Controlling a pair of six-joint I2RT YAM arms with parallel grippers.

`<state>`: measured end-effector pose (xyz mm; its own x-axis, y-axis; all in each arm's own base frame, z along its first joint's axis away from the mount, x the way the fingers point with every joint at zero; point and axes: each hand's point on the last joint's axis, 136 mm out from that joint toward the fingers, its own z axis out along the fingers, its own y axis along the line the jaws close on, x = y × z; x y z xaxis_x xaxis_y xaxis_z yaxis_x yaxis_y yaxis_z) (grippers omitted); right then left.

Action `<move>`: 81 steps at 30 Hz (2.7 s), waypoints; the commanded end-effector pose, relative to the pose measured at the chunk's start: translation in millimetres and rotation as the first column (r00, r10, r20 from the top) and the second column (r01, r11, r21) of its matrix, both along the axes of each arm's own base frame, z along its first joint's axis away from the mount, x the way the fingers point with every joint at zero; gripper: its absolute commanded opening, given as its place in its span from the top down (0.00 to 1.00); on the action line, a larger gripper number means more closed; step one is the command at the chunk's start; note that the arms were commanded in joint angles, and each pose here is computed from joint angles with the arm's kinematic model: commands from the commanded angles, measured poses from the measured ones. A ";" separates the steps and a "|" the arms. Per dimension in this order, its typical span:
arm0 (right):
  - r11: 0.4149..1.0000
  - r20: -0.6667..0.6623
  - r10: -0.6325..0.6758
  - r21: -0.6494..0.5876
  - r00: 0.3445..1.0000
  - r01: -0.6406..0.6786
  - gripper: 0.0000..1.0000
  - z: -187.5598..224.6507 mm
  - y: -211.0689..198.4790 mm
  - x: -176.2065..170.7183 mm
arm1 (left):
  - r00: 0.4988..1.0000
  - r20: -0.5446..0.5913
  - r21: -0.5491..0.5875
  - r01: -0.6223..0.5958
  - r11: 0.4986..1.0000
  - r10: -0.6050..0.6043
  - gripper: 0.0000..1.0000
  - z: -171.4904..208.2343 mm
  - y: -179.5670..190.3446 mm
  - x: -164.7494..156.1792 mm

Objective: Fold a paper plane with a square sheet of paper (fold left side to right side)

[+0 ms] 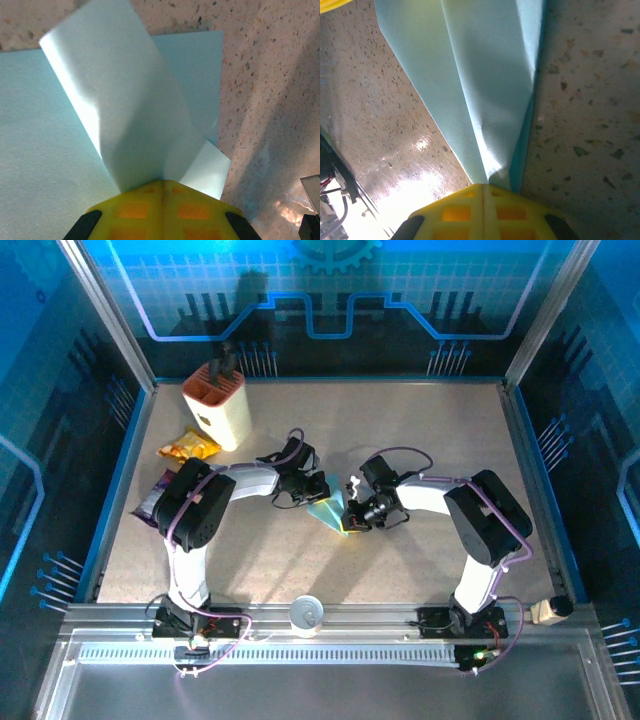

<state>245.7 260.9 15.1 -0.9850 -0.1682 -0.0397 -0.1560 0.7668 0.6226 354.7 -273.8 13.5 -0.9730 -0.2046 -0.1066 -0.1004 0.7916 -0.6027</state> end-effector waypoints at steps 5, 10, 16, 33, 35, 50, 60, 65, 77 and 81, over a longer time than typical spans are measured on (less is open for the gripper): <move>0.998 -0.060 0.019 -0.061 0.998 -0.023 0.96 -17.0 -8.0 -18.3 | 0.997 -0.083 0.123 0.006 0.992 0.004 0.92 -28.9 22.1 -24.2; 0.997 -0.066 0.022 -0.075 0.998 -0.027 0.97 -18.9 -10.5 -20.5 | 0.997 -0.081 0.127 0.006 0.992 0.004 0.92 -28.9 22.5 -23.8; 0.995 -0.078 0.032 -0.096 0.996 -0.040 0.97 -20.8 -13.5 -25.6 | 0.997 -0.081 0.138 0.000 0.990 0.011 0.92 -30.9 24.5 -23.2; 0.986 -0.107 0.041 -0.158 0.993 -0.058 0.96 -24.6 -32.6 -50.0 | 0.995 -0.089 0.158 -0.022 0.987 0.037 0.92 -34.5 35.3 -21.8; 0.985 -0.109 0.044 -0.159 0.993 -0.061 0.97 -23.4 -34.2 -52.6 | 0.995 -0.087 0.157 -0.026 0.987 0.040 0.92 -34.4 36.1 -21.0; 0.997 -0.011 0.068 -0.033 0.998 -0.068 0.96 41.5 -23.9 -50.2 | 0.996 -0.083 0.147 -0.024 0.989 0.036 0.93 -32.3 34.2 -20.8; 0.999 0.088 0.042 0.008 0.995 -0.042 0.96 40.5 15.4 12.0 | 0.996 -0.080 0.142 -0.020 0.990 0.032 0.93 -31.0 32.3 -21.0; 0.998 0.072 0.061 -0.007 0.996 -0.061 0.95 30.6 22.9 19.6 | 0.997 -0.078 0.141 -0.016 0.990 0.028 0.93 -30.0 30.5 -20.6; 0.998 0.033 0.033 -0.049 0.999 -0.031 0.95 8.5 8.9 18.2 | 0.996 -0.081 0.142 -0.015 0.990 0.026 0.93 -31.4 30.0 -20.9; 0.998 0.023 0.033 -0.050 0.999 -0.032 0.95 3.3 7.1 18.0 | 0.996 -0.079 0.143 -0.015 0.990 0.027 0.93 -31.3 30.1 -20.7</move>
<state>267.9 274.2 31.1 -0.9749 -0.2040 -0.0894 -0.2172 0.7823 0.5838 354.1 -271.7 13.4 -0.9725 -0.2082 -0.1045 -0.1061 0.7953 -0.5969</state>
